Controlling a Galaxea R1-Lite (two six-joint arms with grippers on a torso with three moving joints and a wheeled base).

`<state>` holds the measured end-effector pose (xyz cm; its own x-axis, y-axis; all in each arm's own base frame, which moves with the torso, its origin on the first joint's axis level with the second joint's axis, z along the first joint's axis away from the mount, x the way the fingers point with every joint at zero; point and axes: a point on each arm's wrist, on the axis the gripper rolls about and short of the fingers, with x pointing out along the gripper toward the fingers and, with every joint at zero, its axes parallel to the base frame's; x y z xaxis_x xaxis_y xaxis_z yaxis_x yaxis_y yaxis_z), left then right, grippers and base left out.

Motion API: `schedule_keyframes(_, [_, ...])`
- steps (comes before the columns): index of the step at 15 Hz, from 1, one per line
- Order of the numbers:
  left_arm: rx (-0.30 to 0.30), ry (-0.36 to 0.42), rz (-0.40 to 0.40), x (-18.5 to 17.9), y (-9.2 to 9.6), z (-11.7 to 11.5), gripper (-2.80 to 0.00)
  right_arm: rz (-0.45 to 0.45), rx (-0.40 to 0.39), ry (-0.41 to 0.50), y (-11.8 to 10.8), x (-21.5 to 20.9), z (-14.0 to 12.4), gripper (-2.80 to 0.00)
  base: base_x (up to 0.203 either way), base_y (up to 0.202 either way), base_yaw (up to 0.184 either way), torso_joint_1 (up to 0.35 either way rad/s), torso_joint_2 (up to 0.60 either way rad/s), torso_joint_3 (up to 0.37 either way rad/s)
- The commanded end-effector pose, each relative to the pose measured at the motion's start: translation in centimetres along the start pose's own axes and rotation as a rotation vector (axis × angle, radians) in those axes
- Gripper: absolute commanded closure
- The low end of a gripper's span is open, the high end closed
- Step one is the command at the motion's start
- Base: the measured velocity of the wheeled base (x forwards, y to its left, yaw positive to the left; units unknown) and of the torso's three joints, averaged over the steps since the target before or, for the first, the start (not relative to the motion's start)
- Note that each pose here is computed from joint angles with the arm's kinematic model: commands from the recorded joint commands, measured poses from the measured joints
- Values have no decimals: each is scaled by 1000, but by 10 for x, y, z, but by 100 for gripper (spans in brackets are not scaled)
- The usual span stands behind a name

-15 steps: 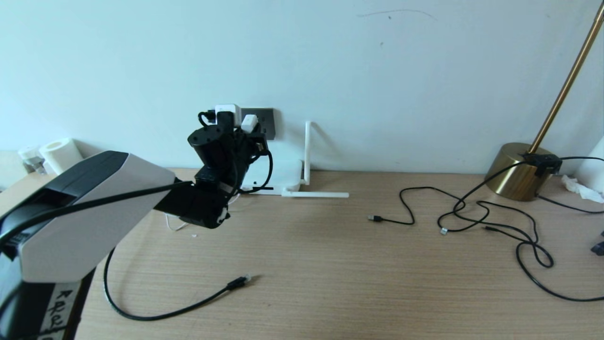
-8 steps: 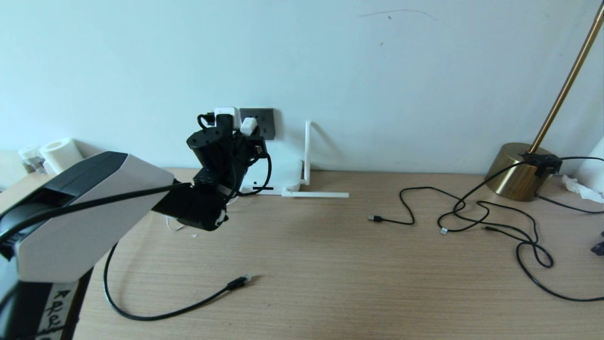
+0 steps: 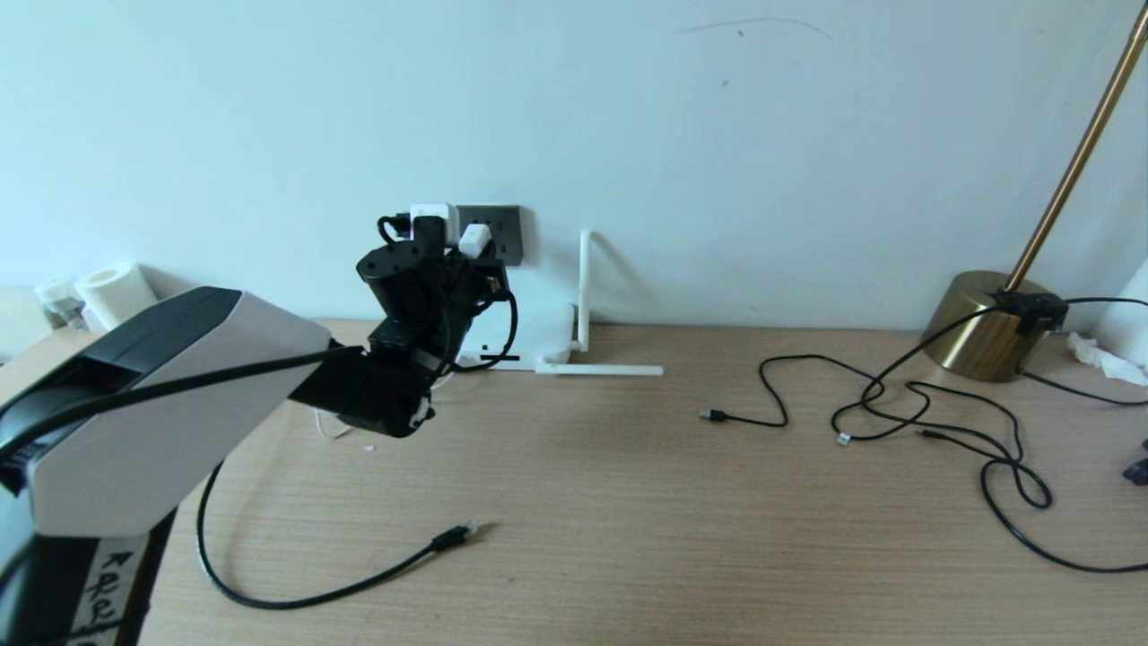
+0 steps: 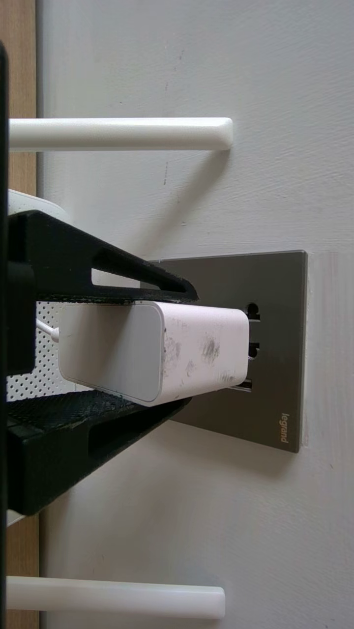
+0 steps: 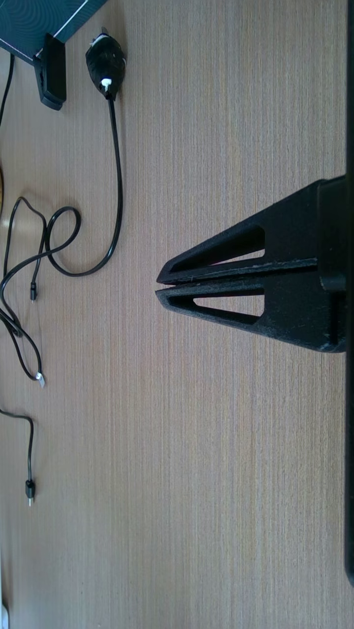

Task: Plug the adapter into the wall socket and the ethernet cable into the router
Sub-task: Plug plug into socket

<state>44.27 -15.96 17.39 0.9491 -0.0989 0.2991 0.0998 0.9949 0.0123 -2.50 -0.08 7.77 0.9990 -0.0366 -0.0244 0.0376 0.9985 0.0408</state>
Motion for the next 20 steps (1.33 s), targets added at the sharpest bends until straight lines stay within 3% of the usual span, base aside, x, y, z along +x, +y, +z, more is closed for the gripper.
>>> schedule_keyframes(1, [-1, -4, 1, 2, 0, 0, 0, 0, 0, -1, 0, 0, 0, 0, 0, 0, 0, 0, 0, 0])
schedule_keyframes(20, [3, 6, 6, 7, 0, -2, 0, 0, 0, 0, 0, 0, 0, 0, 0, 0, 0, 0, 0, 0])
